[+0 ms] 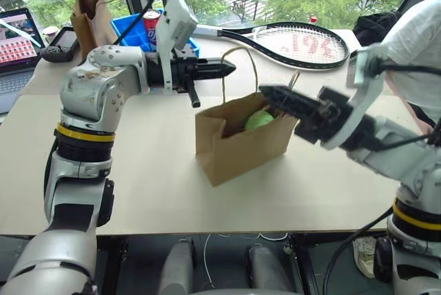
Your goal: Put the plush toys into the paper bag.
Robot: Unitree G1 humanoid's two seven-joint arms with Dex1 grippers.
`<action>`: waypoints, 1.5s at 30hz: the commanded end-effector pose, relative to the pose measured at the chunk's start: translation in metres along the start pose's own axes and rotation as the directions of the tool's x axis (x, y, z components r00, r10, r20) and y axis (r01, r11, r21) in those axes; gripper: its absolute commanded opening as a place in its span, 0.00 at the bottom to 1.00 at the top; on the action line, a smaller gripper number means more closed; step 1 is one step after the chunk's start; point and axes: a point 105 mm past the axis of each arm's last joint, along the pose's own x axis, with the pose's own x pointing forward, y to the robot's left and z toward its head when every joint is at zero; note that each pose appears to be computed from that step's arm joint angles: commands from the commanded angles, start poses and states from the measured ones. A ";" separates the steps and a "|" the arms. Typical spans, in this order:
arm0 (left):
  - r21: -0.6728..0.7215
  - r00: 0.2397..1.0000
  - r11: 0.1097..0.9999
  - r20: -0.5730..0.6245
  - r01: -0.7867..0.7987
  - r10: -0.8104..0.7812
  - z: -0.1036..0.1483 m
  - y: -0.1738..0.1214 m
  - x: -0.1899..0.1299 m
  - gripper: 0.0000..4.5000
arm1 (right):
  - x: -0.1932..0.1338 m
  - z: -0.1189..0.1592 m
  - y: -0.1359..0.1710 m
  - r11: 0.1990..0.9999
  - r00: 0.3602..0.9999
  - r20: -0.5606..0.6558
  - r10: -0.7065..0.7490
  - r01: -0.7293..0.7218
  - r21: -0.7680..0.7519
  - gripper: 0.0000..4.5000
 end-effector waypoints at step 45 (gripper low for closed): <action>-0.094 0.993 0.992 0.088 0.082 -0.074 -0.076 -0.058 -0.019 1.00 | 0.004 -0.069 -0.064 0.812 0.902 -0.181 -0.391 0.246 -0.528 0.00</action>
